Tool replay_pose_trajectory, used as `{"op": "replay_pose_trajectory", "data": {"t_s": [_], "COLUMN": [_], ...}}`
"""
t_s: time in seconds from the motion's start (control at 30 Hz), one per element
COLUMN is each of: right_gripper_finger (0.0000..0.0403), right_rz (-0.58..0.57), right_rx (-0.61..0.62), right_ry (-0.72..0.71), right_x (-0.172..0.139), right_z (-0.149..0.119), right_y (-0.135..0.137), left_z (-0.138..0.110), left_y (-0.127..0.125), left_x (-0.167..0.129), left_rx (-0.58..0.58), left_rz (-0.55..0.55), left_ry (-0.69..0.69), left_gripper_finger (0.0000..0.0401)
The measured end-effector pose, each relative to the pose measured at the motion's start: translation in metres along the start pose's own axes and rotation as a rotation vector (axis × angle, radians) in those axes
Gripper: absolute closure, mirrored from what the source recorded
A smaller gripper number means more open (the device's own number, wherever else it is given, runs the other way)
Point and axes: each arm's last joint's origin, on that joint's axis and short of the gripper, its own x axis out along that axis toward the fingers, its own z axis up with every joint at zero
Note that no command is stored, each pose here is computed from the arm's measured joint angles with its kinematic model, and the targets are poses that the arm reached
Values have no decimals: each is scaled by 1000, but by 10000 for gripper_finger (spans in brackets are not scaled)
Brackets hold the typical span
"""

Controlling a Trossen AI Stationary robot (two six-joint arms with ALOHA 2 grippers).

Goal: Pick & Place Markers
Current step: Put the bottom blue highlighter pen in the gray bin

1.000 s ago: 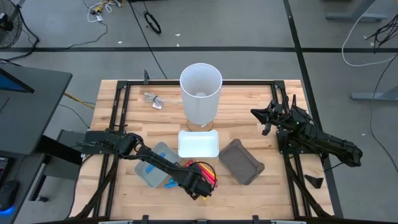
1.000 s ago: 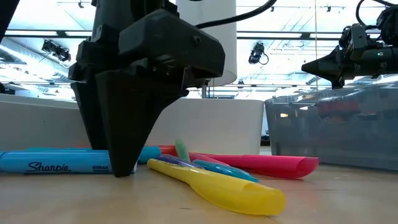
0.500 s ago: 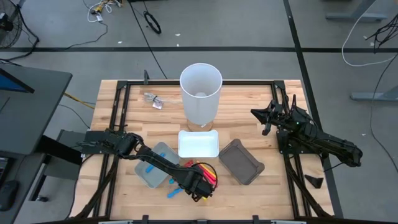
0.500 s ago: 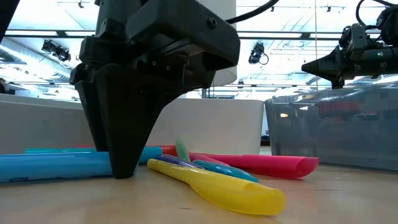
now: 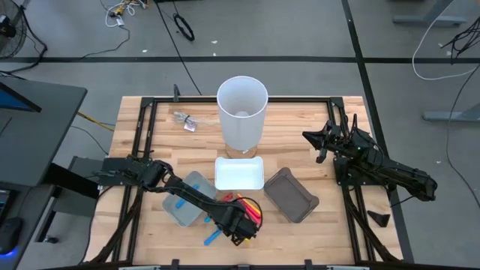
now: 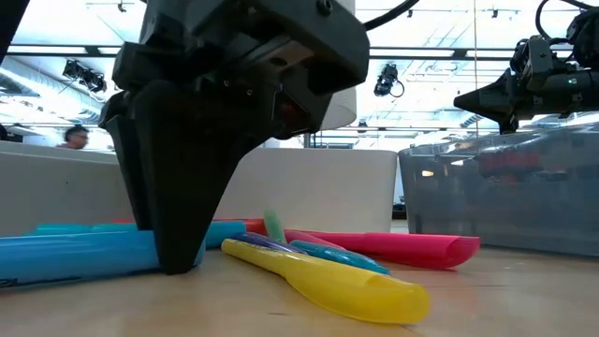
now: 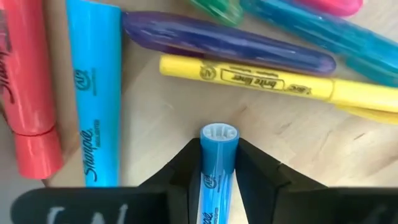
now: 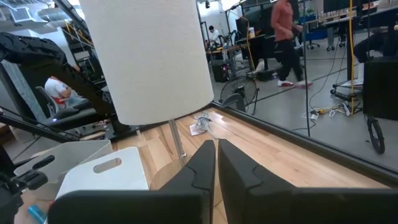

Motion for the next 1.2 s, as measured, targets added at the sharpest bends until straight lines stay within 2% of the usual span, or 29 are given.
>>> {"op": "replay_pose_trajectory", "data": {"t_s": [0.13, 0.77, 1.2], "right_gripper_finger": [379, 379, 379], "right_rz": [0, 0, 0], "right_rx": [0, 0, 0], "right_ry": [0, 0, 0], "right_x": [0, 0, 0], "right_z": [0, 0, 0], "right_y": [0, 0, 0], "left_z": [-1, -10, -10], "left_y": [0, 10, 24], "left_x": [-4, -67, -91], "left_rx": [2, 11, -18], "left_rz": [-7, -102, -85], "left_ry": [-1, -34, -39], "left_gripper_finger": [326, 322, 324]}}
